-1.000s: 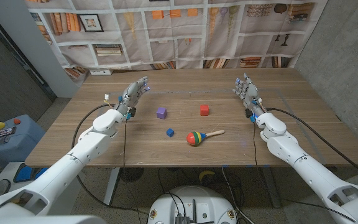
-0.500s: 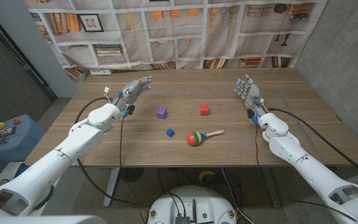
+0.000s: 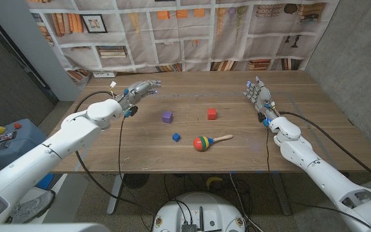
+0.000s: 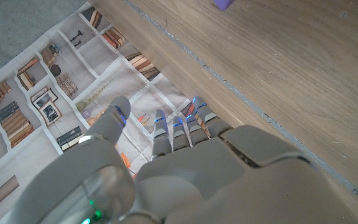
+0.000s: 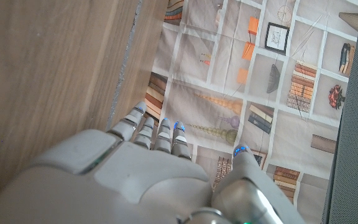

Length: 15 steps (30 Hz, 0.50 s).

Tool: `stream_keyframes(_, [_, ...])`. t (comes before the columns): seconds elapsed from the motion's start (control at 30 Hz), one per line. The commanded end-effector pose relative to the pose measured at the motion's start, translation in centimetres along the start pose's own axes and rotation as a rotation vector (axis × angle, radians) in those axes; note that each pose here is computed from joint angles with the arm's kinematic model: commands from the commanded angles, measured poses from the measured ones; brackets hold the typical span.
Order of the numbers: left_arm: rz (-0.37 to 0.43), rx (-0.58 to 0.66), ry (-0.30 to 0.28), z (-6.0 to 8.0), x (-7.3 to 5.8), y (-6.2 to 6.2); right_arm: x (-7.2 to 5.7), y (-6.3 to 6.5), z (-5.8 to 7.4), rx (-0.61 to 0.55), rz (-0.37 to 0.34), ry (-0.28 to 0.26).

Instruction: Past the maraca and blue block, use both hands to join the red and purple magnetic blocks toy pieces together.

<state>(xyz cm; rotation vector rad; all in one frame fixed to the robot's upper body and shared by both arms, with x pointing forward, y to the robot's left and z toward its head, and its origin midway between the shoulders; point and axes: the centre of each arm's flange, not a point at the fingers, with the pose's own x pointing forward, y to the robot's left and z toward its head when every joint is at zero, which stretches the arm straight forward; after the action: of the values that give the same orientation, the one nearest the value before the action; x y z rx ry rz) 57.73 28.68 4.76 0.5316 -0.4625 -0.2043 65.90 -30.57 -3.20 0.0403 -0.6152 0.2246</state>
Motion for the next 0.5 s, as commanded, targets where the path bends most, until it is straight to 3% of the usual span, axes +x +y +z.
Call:
stream_keyframes(0.03, [-0.039, 0.225, 0.08, 2.9, -0.6, 0.4, 0.0, -0.5, -0.3, 0.011, 0.002, -0.007])
stream_keyframes(0.3, [-0.076, 0.396, 0.132, 4.8, -0.7, 0.1, -0.4, -0.9, -0.6, 0.02, -0.006, -0.008])
stream_keyframes(0.5, [-0.153, 0.535, 0.168, 6.3, -0.2, -0.2, -0.5, -1.0, -0.8, 0.024, -0.007, -0.009])
